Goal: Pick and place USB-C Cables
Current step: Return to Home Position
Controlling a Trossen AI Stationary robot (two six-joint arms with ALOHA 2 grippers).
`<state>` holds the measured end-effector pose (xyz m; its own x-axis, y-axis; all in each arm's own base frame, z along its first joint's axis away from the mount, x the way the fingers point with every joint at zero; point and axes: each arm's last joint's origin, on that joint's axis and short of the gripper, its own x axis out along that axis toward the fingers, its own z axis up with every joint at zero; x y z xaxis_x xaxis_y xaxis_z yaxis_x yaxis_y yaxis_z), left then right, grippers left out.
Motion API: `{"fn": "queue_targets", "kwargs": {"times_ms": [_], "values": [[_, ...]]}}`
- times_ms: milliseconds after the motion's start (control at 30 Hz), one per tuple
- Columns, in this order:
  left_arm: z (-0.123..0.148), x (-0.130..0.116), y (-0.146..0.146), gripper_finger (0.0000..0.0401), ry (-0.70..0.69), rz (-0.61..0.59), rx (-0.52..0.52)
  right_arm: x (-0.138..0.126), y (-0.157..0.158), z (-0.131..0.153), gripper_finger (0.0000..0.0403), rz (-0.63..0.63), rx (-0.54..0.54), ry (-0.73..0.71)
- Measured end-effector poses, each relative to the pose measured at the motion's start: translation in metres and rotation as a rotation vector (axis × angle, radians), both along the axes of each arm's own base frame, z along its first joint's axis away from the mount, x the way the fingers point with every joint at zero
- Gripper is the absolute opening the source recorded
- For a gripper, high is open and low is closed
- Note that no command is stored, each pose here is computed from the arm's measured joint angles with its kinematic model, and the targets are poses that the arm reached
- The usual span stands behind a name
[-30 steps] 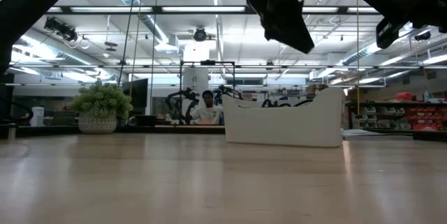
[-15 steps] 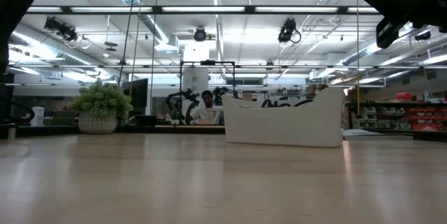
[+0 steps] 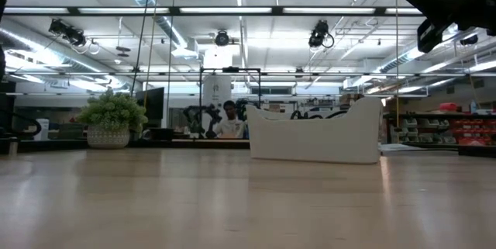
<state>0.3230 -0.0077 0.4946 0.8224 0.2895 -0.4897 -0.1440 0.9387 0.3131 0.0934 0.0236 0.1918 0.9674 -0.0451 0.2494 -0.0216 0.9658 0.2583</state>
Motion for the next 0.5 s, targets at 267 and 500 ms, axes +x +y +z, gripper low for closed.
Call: {"fn": "queue_targets", "kwargs": {"times_ms": [267,500], "values": [[0.016,-0.055,-0.017,0.0123,0.042,0.052,0.015,0.0,0.0,0.001,0.0014,-0.002,0.004,-0.01],[0.038,-0.102,-0.016,0.0123,-0.036,0.016,-0.022,0.0,0.0,0.002,0.0014,-0.002,0.008,-0.018]]}}
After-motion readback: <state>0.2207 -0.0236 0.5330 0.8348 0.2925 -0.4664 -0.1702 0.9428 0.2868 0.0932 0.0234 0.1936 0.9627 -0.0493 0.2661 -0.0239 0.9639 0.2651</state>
